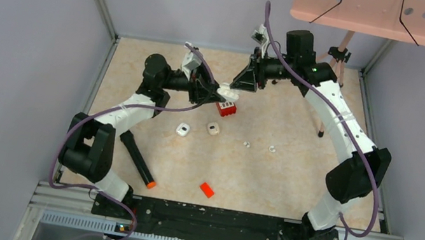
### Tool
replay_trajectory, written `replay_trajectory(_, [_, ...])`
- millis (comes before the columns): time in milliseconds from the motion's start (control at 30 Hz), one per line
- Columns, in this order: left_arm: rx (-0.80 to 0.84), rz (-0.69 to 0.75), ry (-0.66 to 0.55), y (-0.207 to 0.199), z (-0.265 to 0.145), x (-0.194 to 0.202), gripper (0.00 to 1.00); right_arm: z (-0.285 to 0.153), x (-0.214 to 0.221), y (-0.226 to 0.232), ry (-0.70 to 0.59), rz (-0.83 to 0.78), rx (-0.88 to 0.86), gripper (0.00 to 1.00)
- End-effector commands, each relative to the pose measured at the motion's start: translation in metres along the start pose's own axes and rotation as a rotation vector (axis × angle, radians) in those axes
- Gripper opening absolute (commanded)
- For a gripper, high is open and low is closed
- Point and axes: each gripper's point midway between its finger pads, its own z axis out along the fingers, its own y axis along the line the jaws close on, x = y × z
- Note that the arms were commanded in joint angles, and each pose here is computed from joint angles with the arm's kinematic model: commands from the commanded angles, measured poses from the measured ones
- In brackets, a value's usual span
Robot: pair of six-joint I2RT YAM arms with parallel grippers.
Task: Insert the wireless bluetooth earbuds into the charging case
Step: Open the charging case.
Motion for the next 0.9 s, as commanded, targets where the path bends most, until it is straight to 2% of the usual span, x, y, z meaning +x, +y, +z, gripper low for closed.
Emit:
replay_trajectory(0, [0.009,0.045,-0.024,-0.004,0.004,-0.009,0.0,-0.005,-0.018,-0.002,-0.044,-0.055,0.027,0.39])
replay_trajectory(133, [-0.005,0.025,-0.031,-0.001,0.005,-0.01,0.0,-0.006,-0.015,-0.002,-0.04,-0.058,0.036,0.39])
replay_trajectory(233, [-0.01,0.008,-0.033,0.001,0.005,-0.009,0.0,-0.008,-0.02,0.0,-0.049,-0.071,0.037,0.45])
replay_trajectory(367, [-0.012,-0.007,-0.036,0.0,0.004,-0.009,0.0,-0.011,-0.025,-0.003,-0.05,-0.124,0.067,0.46])
replay_trajectory(600, [-0.016,-0.008,-0.045,0.0,0.004,-0.013,0.0,-0.012,-0.009,-0.015,-0.001,-0.137,0.114,0.41])
replay_trajectory(867, [-0.042,-0.028,-0.059,0.006,0.005,-0.017,0.0,-0.011,-0.002,-0.01,0.017,-0.143,0.081,0.33])
